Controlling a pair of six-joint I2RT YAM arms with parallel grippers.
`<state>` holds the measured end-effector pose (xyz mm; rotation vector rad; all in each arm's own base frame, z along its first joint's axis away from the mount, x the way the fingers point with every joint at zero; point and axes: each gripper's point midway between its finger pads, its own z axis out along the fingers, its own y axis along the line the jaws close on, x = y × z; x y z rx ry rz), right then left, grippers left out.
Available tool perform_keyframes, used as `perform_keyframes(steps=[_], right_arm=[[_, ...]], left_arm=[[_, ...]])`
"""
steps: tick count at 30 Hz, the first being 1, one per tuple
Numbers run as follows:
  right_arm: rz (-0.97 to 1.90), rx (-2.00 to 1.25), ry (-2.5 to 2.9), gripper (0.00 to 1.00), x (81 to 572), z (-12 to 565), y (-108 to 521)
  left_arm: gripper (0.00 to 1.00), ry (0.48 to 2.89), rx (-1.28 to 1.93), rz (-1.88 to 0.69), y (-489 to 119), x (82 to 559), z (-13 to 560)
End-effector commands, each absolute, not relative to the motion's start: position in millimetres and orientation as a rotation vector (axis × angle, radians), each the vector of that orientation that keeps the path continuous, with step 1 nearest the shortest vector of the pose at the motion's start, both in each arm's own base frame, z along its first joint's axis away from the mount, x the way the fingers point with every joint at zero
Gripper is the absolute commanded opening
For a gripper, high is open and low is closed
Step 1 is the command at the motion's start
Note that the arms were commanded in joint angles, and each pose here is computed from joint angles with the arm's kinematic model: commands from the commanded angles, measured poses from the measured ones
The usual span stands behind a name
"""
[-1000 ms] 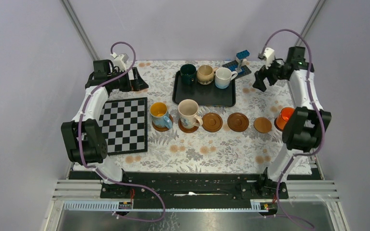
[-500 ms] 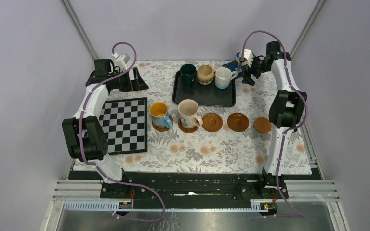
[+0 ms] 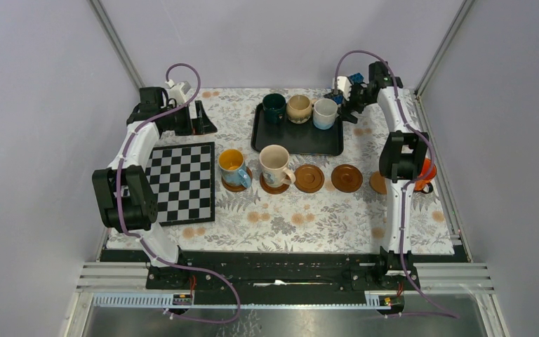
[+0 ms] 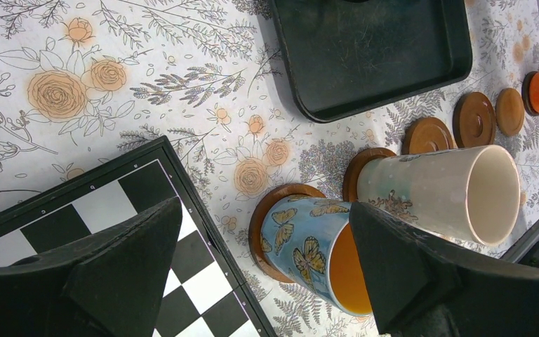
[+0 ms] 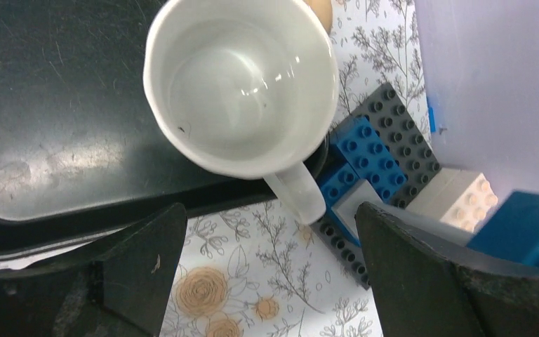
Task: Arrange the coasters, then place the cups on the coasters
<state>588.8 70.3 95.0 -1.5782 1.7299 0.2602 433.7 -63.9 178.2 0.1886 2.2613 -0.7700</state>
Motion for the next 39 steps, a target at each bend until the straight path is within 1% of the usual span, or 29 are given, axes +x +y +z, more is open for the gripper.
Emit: perform_keyframes(steps=[1,6,12,14,17,22,29,39], right_arm=[[0.237,-1.622,1.679,0.97,596.2,91.5,89.2],[0.255,-1.638,1.694,0.96,595.5,81.4,92.3],[0.302,-1.68,1.696,0.91,581.4,79.5,99.4],[0.326,-1.681,1.708,0.88,574.4,82.9,100.4],[0.373,-1.675,1.736,0.78,560.9,86.7,102.3],[0.433,-1.609,1.788,0.71,547.4,91.3,106.6],[0.422,-1.485,1.901,0.68,561.7,85.5,109.5],[0.385,-1.418,1.994,0.57,569.6,66.2,117.1]], left_arm=[[0.99,2.191,0.245,-0.746,-64.0,444.4,199.0],[0.99,2.192,0.247,-0.742,-63.7,444.8,198.1],[0.99,2.197,0.247,-0.746,-63.9,445.6,195.8],[0.99,2.198,0.244,-0.746,-63.2,446.0,195.2],[0.99,2.198,0.242,-0.749,-63.4,446.5,194.4],[0.99,2.198,0.235,-0.769,-65.5,446.2,188.9],[0.99,2.189,0.239,-0.766,-65.4,448.2,190.8],[0.99,2.193,0.229,-0.741,-62.7,445.5,193.2]])
